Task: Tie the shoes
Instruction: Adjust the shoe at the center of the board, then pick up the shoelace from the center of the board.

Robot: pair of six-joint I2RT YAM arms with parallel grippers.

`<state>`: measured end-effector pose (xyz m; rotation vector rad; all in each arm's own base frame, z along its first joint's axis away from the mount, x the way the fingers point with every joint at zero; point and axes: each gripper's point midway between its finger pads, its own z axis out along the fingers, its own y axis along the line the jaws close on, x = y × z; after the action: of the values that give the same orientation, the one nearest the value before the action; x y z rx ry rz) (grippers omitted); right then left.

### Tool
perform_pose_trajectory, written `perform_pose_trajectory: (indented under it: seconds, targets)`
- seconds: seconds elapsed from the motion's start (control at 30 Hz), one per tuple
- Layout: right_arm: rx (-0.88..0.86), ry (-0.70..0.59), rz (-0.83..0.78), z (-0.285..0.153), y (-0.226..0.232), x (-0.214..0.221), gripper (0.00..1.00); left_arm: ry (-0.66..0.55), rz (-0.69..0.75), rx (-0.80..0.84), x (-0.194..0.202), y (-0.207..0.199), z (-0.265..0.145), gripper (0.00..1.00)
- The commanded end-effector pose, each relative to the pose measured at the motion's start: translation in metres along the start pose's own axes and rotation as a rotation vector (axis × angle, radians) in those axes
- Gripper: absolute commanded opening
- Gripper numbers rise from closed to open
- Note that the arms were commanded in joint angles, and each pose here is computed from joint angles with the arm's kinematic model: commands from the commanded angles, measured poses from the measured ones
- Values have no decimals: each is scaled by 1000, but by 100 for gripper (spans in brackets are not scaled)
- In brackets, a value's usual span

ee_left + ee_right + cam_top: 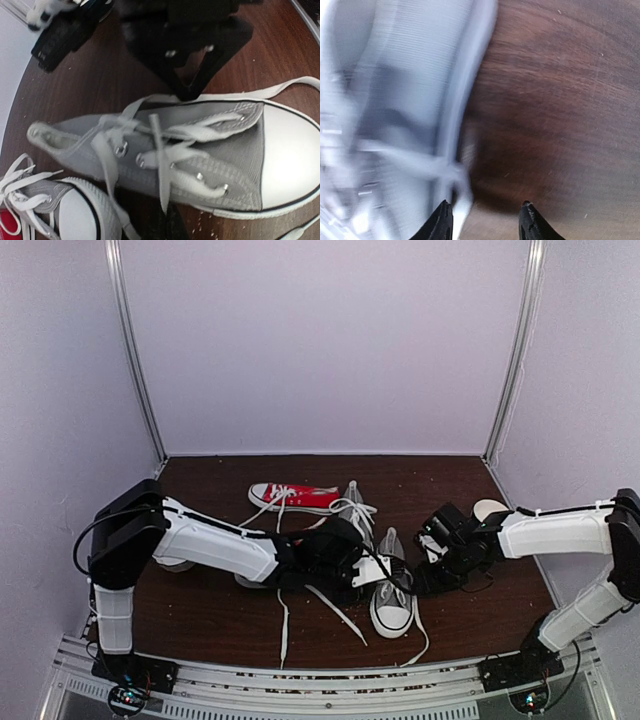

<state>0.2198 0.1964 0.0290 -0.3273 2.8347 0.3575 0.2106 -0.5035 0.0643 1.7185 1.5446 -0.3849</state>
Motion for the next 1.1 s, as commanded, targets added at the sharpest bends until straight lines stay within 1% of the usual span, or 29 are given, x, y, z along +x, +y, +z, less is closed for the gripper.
perform_pose_trajectory:
  seconds: [0.0, 0.07, 0.13, 0.2, 0.27, 0.3, 0.37, 0.43, 0.47, 0.57, 0.6, 0.67, 0.77, 0.87, 0.93, 0.97, 1.07]
  targets:
    - [46, -54, -41, -40, -3, -9, 46, -81, 1, -163, -27, 44, -42, 0]
    - [99, -38, -124, -63, -6, -9, 46, -104, 4, -186, -32, 48, -57, 0]
    - [65, 2, -274, -82, 13, -4, 46, -131, -11, -213, -36, 55, -72, 0]
    - [15, 19, -529, -107, 48, 0, 46, -162, -44, -232, -39, 62, -87, 0]
    - [42, 41, -838, -125, 69, 12, 46, -205, -89, -235, -39, 68, -99, 0]
    - [69, 47, -982, -131, 74, 17, 46, -230, -114, -236, -39, 72, -103, 0]
    - [110, 79, -1212, -132, 73, 26, 47, -266, -150, -237, -38, 76, -105, 0]
    - [133, 115, -1363, -123, 63, 33, 48, -270, -171, -233, -36, 75, -105, 0]
    - [124, 135, -1414, -118, 60, 39, 48, -274, -186, -232, -36, 75, -106, 0]
    - [24, 216, -1523, -108, 60, 66, 48, -292, -211, -238, -35, 74, -110, 0]
    - [12, 235, -1560, -105, 60, 73, 48, -294, -214, -242, -33, 74, -111, 0]
    - [44, 261, -1641, -100, 58, 83, 48, -290, -217, -247, -31, 75, -112, 0]
    - [115, 221, -1690, -97, 54, 81, 49, -277, -230, -254, -26, 78, -111, 0]
    - [81, 178, -1790, -85, 55, 90, 50, -281, -247, -261, -24, 82, -113, 0]
    - [70, 178, -1916, -73, 55, 100, 50, -288, -249, -259, -24, 83, -115, 0]
    - [87, 180, -1954, -67, 55, 102, 50, -288, -248, -259, -25, 83, -115, 0]
    - [126, 214, -1994, -54, 54, 100, 50, -277, -243, -254, -24, 83, -115, 0]
